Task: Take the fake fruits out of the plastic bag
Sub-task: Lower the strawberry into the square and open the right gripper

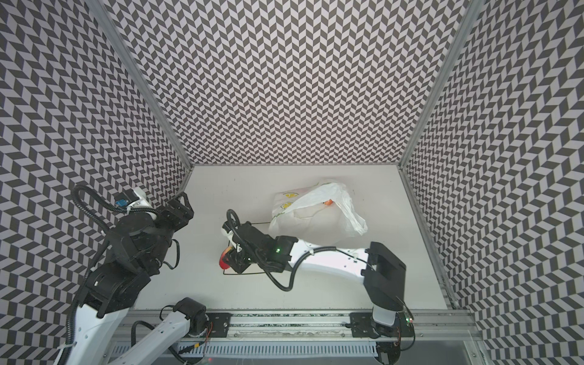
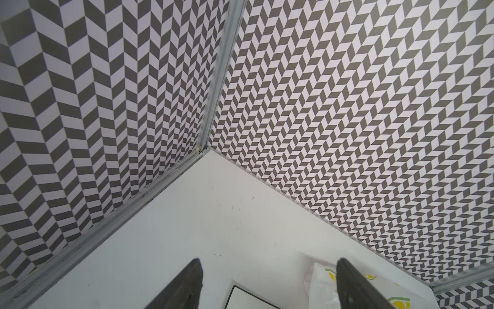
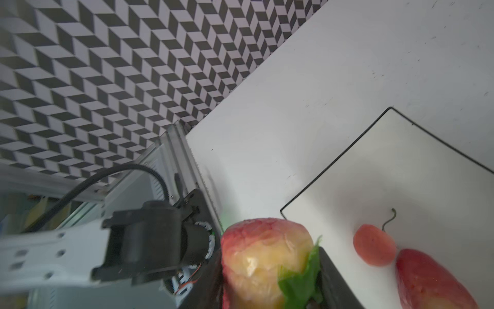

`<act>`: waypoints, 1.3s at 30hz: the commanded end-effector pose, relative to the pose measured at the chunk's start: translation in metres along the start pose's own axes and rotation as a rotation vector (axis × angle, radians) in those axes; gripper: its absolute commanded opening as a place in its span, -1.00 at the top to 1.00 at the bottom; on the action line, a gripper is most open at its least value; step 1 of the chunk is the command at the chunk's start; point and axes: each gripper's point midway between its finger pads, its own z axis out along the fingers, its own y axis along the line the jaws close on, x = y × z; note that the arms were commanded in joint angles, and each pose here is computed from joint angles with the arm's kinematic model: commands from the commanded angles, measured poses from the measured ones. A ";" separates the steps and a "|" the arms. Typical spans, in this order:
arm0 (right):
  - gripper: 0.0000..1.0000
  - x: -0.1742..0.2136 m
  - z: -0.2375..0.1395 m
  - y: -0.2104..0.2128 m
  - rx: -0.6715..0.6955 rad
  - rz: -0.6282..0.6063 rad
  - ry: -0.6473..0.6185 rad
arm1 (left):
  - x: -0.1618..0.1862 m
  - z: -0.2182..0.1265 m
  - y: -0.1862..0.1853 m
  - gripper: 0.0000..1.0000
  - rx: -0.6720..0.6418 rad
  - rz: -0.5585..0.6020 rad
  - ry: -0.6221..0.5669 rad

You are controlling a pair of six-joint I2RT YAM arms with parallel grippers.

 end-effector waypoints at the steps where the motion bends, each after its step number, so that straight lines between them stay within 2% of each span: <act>1: 0.23 -0.007 0.023 -0.019 0.099 0.024 0.011 | 0.003 -0.004 0.015 -0.57 -0.056 -0.010 0.003; 10: 0.23 -0.006 0.075 -0.074 0.119 0.071 0.122 | 0.025 0.000 0.020 -0.56 -0.048 -0.014 0.051; 21: 0.19 0.015 0.091 -0.120 0.141 0.118 0.200 | 0.052 0.010 0.016 -0.56 -0.017 -0.006 0.121; 32: -0.22 0.019 0.096 -0.129 0.158 0.128 0.207 | 0.060 0.014 0.015 -0.56 -0.008 0.001 0.141; 39: -0.40 -0.019 0.071 -0.124 0.192 0.105 0.122 | 0.060 0.014 0.010 -0.56 0.017 0.005 0.147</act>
